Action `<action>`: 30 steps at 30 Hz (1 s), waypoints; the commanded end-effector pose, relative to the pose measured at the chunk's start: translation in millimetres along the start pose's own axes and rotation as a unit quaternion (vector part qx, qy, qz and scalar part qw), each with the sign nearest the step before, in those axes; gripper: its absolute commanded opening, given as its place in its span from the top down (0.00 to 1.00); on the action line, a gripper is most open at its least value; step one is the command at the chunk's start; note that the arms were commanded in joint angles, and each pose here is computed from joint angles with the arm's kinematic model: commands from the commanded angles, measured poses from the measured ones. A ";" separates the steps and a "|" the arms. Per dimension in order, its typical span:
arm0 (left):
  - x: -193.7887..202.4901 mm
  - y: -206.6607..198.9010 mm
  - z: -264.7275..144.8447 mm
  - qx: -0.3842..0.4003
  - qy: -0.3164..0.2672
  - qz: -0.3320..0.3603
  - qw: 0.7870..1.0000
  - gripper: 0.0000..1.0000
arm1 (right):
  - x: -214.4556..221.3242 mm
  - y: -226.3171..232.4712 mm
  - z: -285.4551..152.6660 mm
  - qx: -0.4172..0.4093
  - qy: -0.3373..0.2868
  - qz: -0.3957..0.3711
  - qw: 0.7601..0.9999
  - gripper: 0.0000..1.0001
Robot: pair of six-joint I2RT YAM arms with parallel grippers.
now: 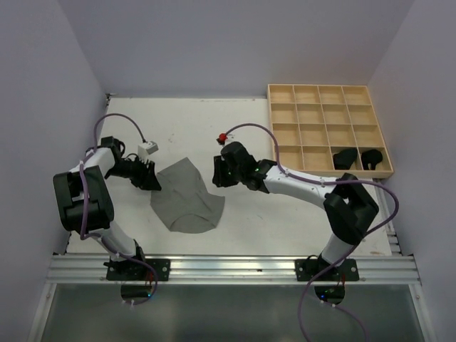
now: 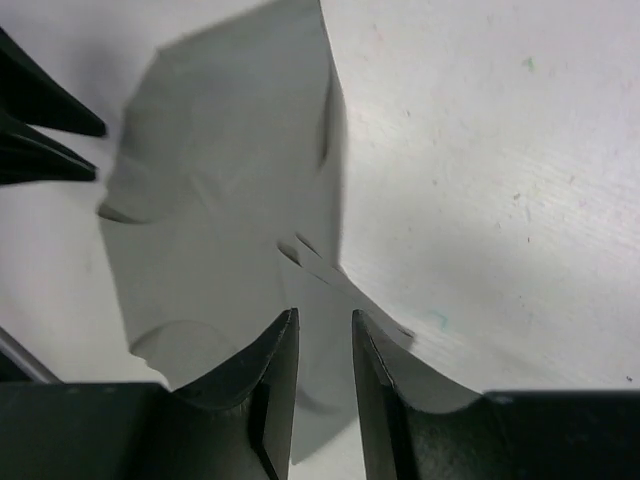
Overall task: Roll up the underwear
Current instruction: Flatten the underwear
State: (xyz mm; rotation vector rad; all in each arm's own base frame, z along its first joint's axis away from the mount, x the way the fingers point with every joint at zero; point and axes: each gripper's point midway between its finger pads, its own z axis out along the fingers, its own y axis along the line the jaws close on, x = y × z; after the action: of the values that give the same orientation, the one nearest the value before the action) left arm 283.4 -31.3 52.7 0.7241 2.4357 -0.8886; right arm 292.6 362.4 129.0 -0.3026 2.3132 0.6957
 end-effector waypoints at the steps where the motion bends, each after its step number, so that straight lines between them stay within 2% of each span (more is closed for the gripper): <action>1: -3.7 -4.7 3.4 0.012 -0.009 0.011 1.000 0.55 | 55.1 -22.8 9.3 0.026 0.098 -0.046 0.994 0.67; 10: 7.6 3.2 10.9 -0.011 0.014 0.006 1.000 0.54 | 90.6 -47.4 25.3 0.064 0.158 -0.068 0.983 0.66; 17: 10.7 8.2 15.4 -0.017 0.022 -0.004 1.000 0.53 | 109.0 -56.8 33.5 0.078 0.181 -0.080 0.977 0.67; 20: 12.6 10.7 16.9 -0.020 0.026 -0.006 0.999 0.53 | 112.2 -58.1 34.1 0.079 0.181 -0.077 0.977 0.77; 23: 15.9 13.1 18.4 -0.025 0.032 -0.009 0.999 0.53 | 110.7 -57.9 28.5 0.081 0.174 -0.066 0.979 0.96; 24: 16.7 14.1 19.1 -0.026 0.033 -0.010 0.999 0.53 | 108.0 -56.9 25.9 0.081 0.168 -0.062 0.980 1.00; 28: 21.8 15.9 21.8 -0.031 0.043 -0.019 0.998 0.54 | 95.6 -59.4 5.0 0.102 0.134 -0.025 0.985 1.00; 30: 25.4 17.4 23.3 -0.033 0.048 -0.027 0.998 0.54 | 91.5 -62.9 -9.7 0.117 0.109 0.018 0.987 1.00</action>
State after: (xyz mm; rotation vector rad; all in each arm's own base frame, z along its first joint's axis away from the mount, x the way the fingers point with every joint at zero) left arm 278.2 -28.1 22.2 0.7084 2.5513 -0.8226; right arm 244.8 313.9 19.4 -0.4271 2.6345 0.4076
